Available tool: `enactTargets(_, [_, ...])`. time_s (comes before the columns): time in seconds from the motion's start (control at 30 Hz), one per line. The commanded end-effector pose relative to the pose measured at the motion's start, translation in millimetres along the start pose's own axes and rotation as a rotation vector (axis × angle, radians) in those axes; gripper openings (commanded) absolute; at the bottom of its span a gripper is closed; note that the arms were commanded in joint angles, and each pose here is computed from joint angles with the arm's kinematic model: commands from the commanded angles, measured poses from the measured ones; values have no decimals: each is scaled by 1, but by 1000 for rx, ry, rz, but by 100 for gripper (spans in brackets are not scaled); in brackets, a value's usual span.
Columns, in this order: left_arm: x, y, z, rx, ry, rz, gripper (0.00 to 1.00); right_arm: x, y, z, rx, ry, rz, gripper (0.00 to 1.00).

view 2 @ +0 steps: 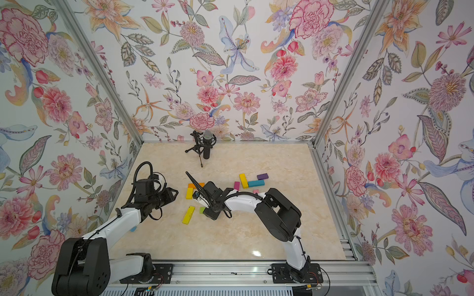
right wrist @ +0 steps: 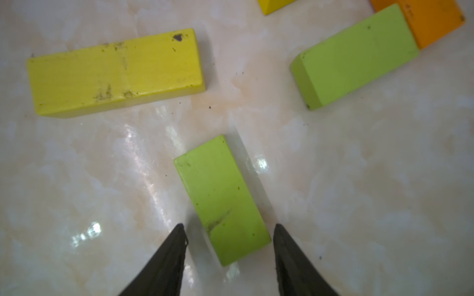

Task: Assemble the letter p with building blocks
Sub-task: Adjust the building block at the center of the board.

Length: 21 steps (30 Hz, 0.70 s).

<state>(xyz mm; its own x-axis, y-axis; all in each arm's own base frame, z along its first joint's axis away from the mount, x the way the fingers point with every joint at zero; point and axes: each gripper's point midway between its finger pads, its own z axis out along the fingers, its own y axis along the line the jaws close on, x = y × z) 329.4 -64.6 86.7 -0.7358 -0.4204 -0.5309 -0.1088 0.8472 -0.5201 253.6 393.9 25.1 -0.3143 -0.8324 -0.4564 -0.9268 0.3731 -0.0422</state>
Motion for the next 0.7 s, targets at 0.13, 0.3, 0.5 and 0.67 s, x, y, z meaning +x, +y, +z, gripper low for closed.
enactTargets(0.13, [-1,4,-3,-28,-11,8,41,7,2,11,19,50,-73,52])
enactTargets(0.3, [0,8,-4,-34,-10,6,41,2,5,17,5,47,-92,47])
enactTargets(0.5, [1,12,-7,-42,-15,-1,41,5,3,19,8,64,-129,40])
enactTargets(0.67, [1,12,-5,-39,-13,-4,41,3,-1,25,7,66,-141,41])
